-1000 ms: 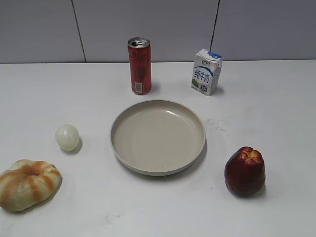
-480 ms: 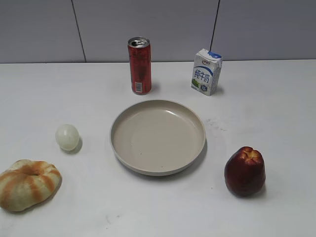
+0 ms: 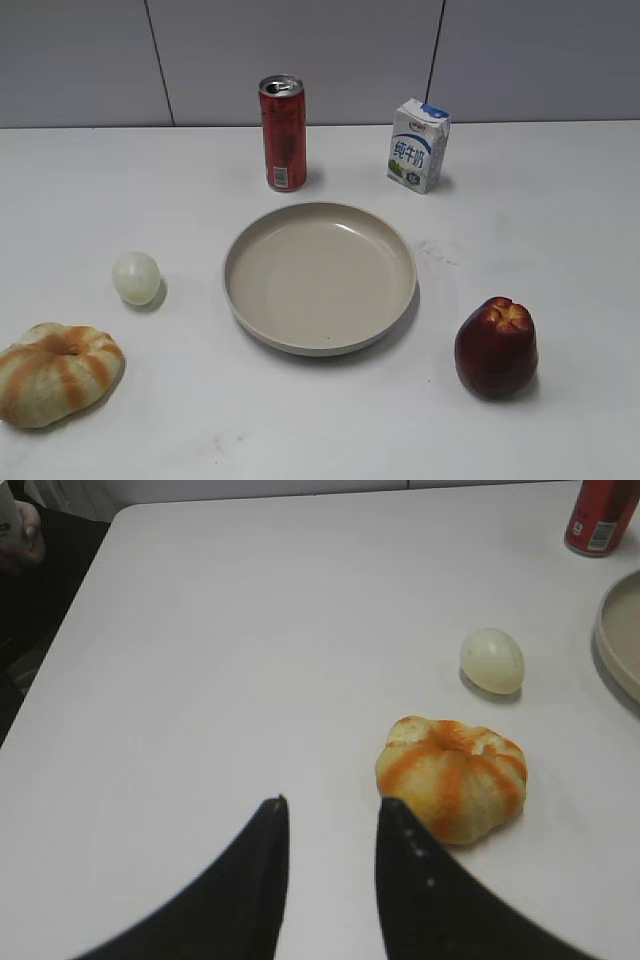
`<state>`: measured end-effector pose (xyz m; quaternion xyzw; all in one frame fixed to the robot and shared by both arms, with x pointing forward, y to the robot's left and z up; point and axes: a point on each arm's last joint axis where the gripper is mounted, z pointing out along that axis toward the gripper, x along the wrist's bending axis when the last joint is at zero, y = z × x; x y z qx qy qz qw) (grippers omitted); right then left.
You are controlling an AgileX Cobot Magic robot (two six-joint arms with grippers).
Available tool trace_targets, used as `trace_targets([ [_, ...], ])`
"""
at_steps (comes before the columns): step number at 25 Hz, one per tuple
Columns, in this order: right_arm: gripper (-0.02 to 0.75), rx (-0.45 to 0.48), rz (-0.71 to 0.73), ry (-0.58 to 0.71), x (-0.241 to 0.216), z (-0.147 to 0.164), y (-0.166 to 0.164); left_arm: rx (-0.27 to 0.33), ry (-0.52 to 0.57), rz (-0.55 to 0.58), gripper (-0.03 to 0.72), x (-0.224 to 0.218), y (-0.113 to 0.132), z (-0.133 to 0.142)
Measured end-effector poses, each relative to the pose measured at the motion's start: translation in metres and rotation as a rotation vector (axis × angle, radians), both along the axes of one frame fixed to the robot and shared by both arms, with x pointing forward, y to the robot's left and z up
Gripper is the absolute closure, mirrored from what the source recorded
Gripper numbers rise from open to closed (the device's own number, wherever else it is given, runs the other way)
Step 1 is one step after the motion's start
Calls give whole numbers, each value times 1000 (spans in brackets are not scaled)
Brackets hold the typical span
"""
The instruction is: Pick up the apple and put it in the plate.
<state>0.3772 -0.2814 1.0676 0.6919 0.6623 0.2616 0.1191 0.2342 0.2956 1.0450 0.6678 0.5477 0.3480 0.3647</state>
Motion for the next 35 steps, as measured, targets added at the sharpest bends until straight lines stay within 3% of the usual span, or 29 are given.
trace_targets([
  [8, 147, 53, 19, 227, 52, -4, 6, 0, 0, 0, 452, 0, 0, 0],
  [18, 147, 42, 66, 281, 100, 5, 14, 0, 0, 0, 452, 0, 0, 0],
  [23, 147, -23, 170, 315, 114, 0, 47, 0, 0, 0, 452, 0, 0, 0],
  [30, 147, -74, 332, 378, 132, -14, 119, 0, 0, 0, 452, 0, 0, 0],
  [35, 147, -134, 383, 450, 144, -38, 153, 0, 0, 0, 452, 0, 0, 0],
])
